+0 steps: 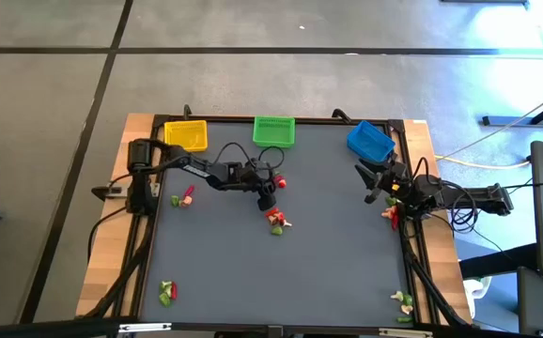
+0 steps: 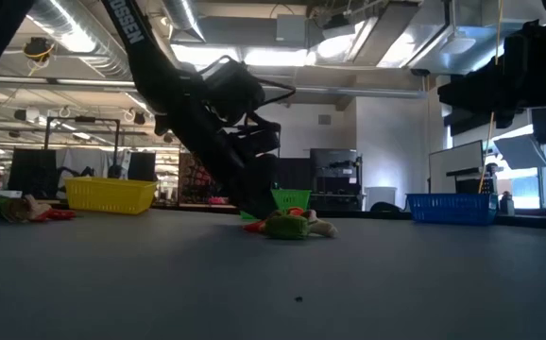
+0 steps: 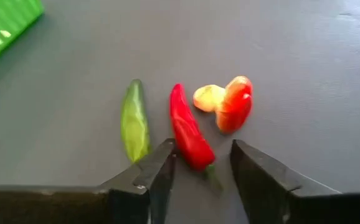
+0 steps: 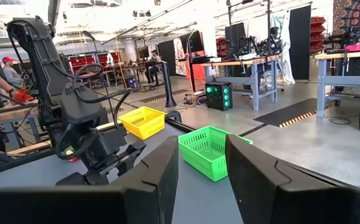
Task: Sort produce into baskets
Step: Put the red chili pepper into the yellow basket
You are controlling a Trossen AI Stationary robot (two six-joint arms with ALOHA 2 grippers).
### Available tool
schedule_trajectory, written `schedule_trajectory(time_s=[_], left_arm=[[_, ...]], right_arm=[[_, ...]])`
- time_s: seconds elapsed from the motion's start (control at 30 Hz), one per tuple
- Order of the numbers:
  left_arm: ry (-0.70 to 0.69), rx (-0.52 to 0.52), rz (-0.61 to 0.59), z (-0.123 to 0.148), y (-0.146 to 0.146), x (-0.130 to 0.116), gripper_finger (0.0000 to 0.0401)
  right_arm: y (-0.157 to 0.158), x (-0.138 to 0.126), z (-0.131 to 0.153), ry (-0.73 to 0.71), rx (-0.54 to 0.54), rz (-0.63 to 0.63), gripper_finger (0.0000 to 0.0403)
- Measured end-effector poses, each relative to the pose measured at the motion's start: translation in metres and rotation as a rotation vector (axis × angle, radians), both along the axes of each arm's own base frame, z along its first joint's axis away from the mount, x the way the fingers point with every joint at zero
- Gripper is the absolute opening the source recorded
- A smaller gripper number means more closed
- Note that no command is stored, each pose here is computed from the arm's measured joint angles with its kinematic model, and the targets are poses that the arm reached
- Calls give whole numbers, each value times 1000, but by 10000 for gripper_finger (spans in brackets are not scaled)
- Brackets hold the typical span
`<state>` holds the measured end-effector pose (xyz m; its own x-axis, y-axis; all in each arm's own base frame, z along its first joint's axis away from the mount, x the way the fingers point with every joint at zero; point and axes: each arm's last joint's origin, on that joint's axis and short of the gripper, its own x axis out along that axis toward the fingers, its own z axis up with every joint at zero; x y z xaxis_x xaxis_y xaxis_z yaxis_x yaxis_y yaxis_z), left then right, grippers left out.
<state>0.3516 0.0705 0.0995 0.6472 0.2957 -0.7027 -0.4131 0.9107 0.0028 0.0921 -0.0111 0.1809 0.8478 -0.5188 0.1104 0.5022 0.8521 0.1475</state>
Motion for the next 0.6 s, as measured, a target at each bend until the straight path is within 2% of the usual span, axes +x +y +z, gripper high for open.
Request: schedule_trajectory(time_s=[0.2,0.6], left_arm=[[-15,-5,28,0,2,0,148],[5,33,-3,1,2,0,51]], right_arm=[[0,0,0,0,0,2,134],[0,0,1,-25,20,22,134]])
